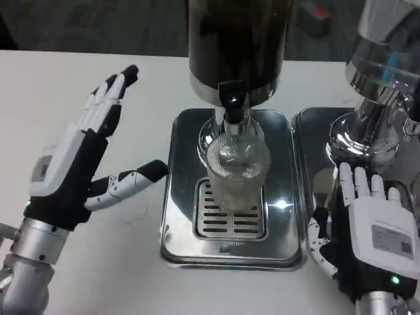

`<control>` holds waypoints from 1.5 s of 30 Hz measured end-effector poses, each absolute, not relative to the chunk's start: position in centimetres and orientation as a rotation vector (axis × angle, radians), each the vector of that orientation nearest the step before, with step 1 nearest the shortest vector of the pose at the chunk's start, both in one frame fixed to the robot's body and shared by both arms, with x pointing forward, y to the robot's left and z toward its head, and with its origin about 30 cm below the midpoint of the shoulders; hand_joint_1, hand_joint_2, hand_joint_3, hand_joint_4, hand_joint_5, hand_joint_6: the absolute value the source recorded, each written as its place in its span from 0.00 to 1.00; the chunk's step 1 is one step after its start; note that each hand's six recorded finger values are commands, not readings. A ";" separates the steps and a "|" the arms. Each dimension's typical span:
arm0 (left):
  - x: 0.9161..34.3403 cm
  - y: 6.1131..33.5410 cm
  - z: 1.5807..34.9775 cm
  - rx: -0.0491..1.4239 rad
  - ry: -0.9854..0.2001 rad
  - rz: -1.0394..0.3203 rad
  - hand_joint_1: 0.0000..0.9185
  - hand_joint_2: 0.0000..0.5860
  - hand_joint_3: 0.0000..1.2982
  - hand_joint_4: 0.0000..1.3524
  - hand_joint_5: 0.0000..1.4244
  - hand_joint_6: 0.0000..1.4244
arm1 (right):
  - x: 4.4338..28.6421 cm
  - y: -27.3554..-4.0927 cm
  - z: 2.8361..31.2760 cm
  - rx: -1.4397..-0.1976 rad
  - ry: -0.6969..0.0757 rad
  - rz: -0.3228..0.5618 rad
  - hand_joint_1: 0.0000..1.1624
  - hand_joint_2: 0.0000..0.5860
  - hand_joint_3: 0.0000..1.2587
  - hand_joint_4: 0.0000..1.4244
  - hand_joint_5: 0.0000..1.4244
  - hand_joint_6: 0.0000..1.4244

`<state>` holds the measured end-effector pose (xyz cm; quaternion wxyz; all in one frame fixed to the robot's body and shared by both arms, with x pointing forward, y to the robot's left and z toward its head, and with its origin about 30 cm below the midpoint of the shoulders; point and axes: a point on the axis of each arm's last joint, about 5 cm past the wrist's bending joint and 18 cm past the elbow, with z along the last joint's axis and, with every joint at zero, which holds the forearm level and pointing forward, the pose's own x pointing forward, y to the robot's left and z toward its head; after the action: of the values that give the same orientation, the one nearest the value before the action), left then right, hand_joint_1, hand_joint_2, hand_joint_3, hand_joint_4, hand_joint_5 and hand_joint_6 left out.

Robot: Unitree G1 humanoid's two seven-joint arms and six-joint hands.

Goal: Grasp the cup under the faucet to collect the drink, then remove the cup.

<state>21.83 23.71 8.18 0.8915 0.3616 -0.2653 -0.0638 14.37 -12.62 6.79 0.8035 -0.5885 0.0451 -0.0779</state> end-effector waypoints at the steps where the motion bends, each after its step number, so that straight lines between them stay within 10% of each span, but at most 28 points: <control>1: 21.8 23.9 8.8 0.717 -0.568 -0.145 0.00 0.17 0.00 0.00 0.00 0.00 | 14.4 -12.6 6.7 -1.263 0.097 -0.165 0.28 0.96 0.00 0.00 0.00 0.00; 16: 22.9 24.7 12.5 0.300 -0.564 -0.456 0.00 0.17 0.00 0.00 0.02 0.02 | 14.8 -12.4 6.8 -1.216 0.113 -0.176 0.28 0.96 0.00 0.00 0.00 0.00; 45: 26.8 20.6 12.4 0.167 -0.465 -0.742 0.00 0.18 0.02 0.00 0.10 0.09 | 15.1 -11.3 7.0 -1.132 0.146 -0.197 0.29 0.97 0.00 0.00 0.00 0.00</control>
<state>26.83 20.58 12.41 0.9023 0.0809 -0.2249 -0.3589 15.10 -11.29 6.99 0.8370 -0.5348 0.0688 -0.0932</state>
